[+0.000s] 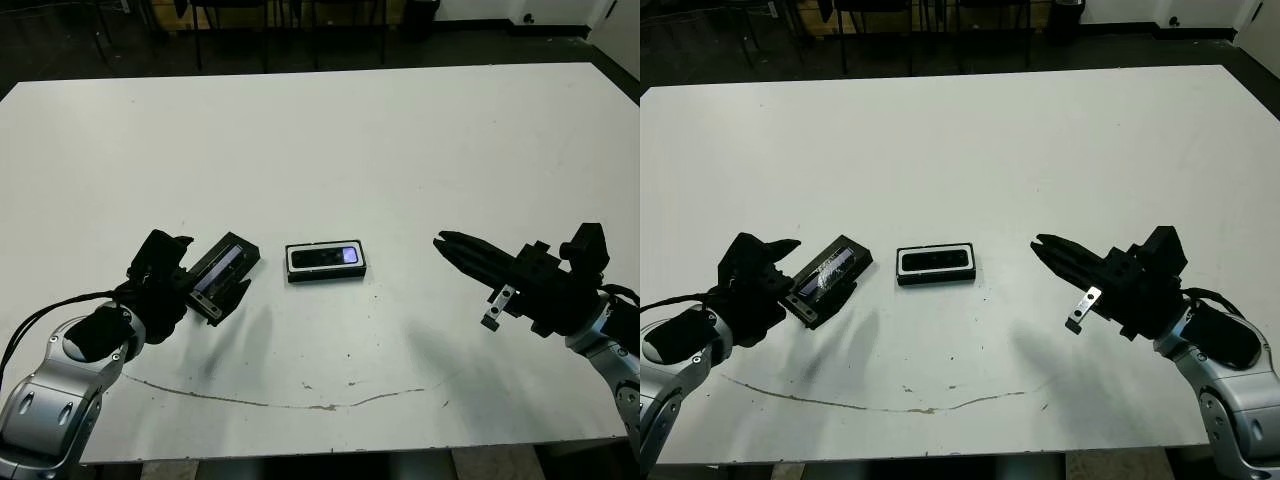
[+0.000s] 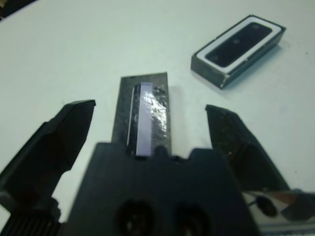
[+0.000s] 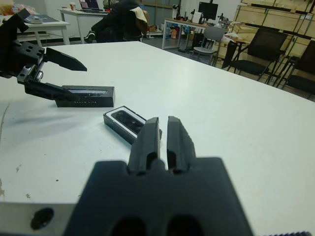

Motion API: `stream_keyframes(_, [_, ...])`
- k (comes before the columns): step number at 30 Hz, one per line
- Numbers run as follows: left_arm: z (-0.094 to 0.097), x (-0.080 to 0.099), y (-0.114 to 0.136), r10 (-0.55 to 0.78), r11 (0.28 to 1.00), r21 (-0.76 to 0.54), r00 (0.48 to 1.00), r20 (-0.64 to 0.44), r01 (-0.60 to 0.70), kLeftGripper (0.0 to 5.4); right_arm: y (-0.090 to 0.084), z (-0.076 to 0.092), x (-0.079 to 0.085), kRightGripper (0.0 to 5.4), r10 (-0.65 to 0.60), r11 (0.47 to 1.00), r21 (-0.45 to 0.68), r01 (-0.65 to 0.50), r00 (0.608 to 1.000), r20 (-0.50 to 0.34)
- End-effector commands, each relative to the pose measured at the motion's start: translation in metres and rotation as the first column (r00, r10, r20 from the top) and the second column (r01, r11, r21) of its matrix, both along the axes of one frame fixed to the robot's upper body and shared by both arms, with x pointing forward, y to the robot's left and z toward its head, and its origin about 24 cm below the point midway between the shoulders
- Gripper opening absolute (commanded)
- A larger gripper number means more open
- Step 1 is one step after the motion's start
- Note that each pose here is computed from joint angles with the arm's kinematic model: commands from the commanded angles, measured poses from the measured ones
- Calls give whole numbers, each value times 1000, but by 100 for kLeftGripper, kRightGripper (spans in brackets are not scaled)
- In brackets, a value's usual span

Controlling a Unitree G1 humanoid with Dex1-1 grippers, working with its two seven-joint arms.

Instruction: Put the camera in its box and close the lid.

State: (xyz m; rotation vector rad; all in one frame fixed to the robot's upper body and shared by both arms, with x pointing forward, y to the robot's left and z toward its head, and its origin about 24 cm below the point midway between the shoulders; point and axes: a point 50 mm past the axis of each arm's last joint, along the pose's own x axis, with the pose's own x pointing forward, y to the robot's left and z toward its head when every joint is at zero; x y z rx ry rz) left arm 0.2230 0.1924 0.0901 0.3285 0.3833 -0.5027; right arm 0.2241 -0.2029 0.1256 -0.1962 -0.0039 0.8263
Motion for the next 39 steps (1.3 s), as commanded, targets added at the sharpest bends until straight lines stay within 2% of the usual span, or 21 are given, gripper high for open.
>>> stream_keyframes(1, [-8, -1, 6, 43, 998, -43, 995, -92, -47, 538, -2, -4, 0, 0, -12, 1000, -3, 12, 999, -45])
stream_keyframes(7, [-17, 1, 11, 140, 989, -35, 982, -124, -145, 538, -3, -4, -1, 0, -35, 999, -16, 34, 997, -65])
stream_keyframes(11, [-21, 3, 15, 172, 984, 60, 980, -99, -166, 538, -4, -4, -1, 0, -37, 999, -16, 36, 997, -69])
stream_keyframes(14, [-24, 4, 16, 147, 982, 132, 987, -62, -138, 538, -5, -3, -2, 0, -37, 999, -14, 36, 996, -75])
stream_keyframes(19, [-30, 4, 13, 121, 983, 144, 990, -73, -109, 538, -7, -4, -2, 0, -46, 999, -15, 45, 994, -96])
stream_keyframes(25, [-36, 6, 7, -11, 999, 44, 987, -160, 18, 538, -10, -6, -3, 0, -55, 998, -23, 53, 994, -92])
stream_keyframes(28, [-38, 7, 5, -94, 995, -3, 975, -200, 95, 508, -10, -7, -3, 0, -46, 999, 0, 46, 995, -86])
stream_keyframes(31, [-40, 8, 4, -135, 991, -19, 969, -207, 134, 454, -10, -4, -4, 0, -43, 999, -16, 42, 996, -74])
stream_keyframes(34, [-43, 8, 7, -107, 994, -40, 973, -206, 101, 395, -10, -4, -3, 0, -37, 998, -46, 35, 999, -38])
stream_keyframes(39, [-46, 8, 14, -33, 999, -2, 976, -215, 33, 297, -10, -6, -3, 0, -40, 999, -14, 39, 997, -68])
